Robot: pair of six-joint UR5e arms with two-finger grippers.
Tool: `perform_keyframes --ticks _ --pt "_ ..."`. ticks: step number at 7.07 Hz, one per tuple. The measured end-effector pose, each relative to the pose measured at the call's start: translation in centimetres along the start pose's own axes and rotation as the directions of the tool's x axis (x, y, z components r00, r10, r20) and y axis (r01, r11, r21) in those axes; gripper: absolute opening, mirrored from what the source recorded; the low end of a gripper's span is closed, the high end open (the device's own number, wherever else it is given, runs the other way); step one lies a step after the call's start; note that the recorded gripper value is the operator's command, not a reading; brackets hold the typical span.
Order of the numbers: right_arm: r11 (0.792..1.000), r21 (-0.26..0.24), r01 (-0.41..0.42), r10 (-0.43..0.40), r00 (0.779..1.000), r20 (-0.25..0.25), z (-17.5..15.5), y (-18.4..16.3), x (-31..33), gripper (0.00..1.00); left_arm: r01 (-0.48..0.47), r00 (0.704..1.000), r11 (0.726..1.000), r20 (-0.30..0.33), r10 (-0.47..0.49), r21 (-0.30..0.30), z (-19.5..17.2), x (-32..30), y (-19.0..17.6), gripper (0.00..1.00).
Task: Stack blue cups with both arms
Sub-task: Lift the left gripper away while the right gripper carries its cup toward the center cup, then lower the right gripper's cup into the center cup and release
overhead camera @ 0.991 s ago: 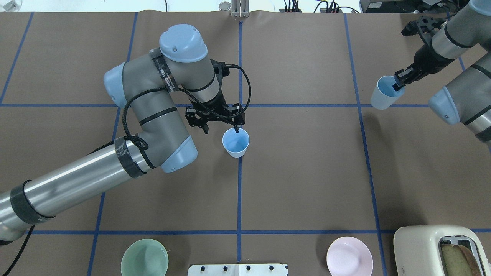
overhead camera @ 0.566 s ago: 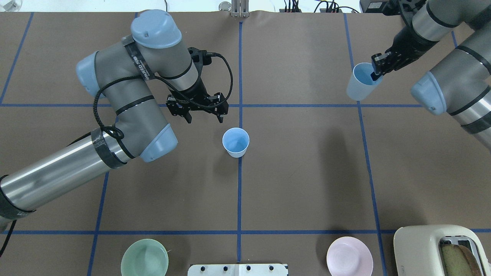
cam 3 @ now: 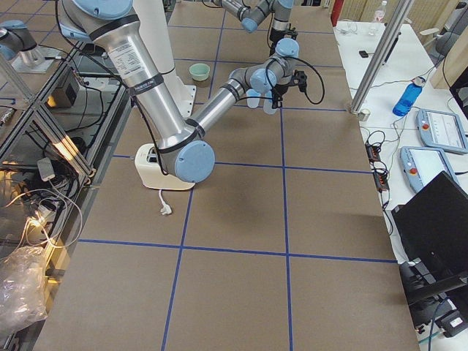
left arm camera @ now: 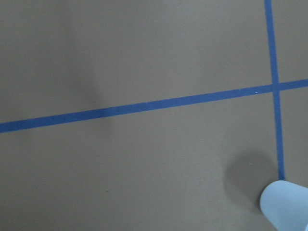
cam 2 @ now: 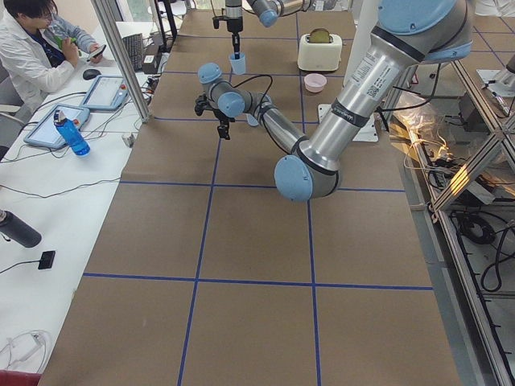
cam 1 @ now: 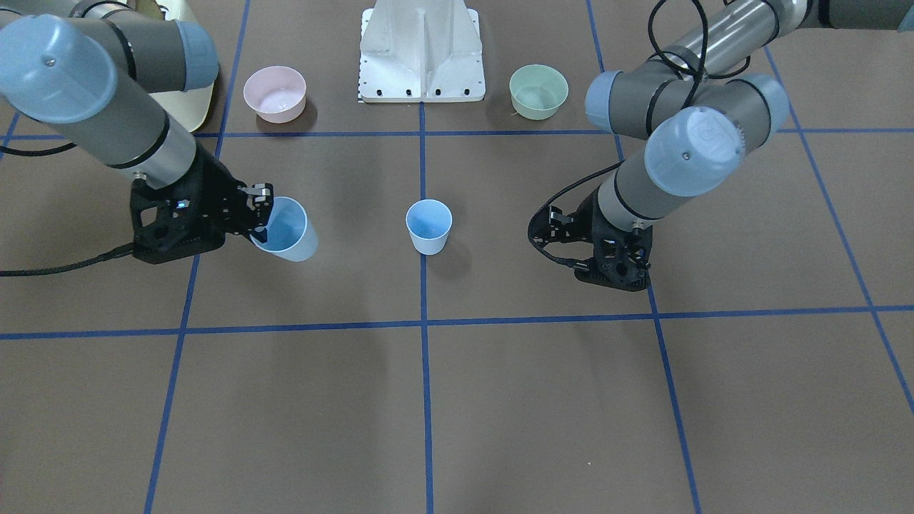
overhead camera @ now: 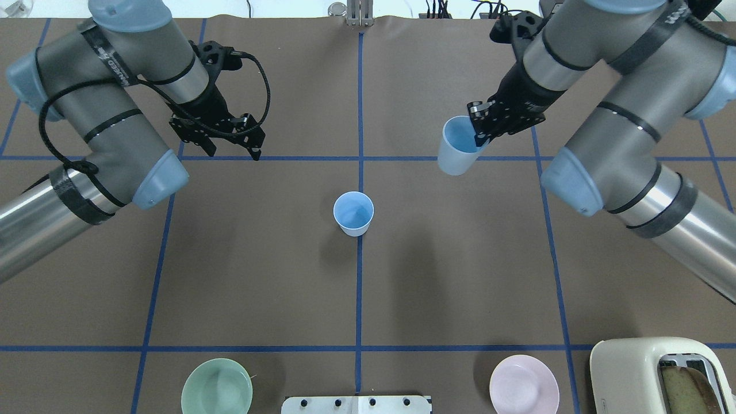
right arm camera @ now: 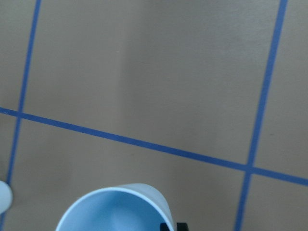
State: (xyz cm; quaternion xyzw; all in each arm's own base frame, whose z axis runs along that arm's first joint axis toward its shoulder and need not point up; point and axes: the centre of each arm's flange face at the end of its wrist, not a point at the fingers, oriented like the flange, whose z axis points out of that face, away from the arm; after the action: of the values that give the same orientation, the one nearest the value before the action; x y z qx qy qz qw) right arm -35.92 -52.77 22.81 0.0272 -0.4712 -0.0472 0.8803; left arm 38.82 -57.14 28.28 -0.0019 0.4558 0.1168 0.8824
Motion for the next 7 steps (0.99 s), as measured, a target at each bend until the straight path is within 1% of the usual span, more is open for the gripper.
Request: perform_keyframes --ticks 2,3,5,7 --pt "0.998 0.03 -0.047 0.047 0.999 0.0 2.5 2.7 -7.9 0.16 -0.097 0.994 0.995 0.046 0.097 -0.009 -1.7 -6.3 0.6 0.97" --pt "0.997 0.049 -0.062 0.062 0.998 -0.004 3.6 4.0 -10.6 0.16 -0.129 0.99 0.991 0.06 0.13 -0.018 -1.7 -8.9 1.0 0.98" --pt "0.994 0.082 -0.072 0.074 0.997 -0.019 5.7 5.9 -14.3 0.16 -0.152 0.985 0.988 0.075 0.154 -0.037 -1.0 -11.8 1.7 0.97" --pt "0.993 0.088 -0.075 0.077 0.997 -0.028 7.2 6.9 -16.6 0.16 -0.158 0.984 0.986 0.08 0.161 -0.044 -0.6 -12.6 2.0 0.97"
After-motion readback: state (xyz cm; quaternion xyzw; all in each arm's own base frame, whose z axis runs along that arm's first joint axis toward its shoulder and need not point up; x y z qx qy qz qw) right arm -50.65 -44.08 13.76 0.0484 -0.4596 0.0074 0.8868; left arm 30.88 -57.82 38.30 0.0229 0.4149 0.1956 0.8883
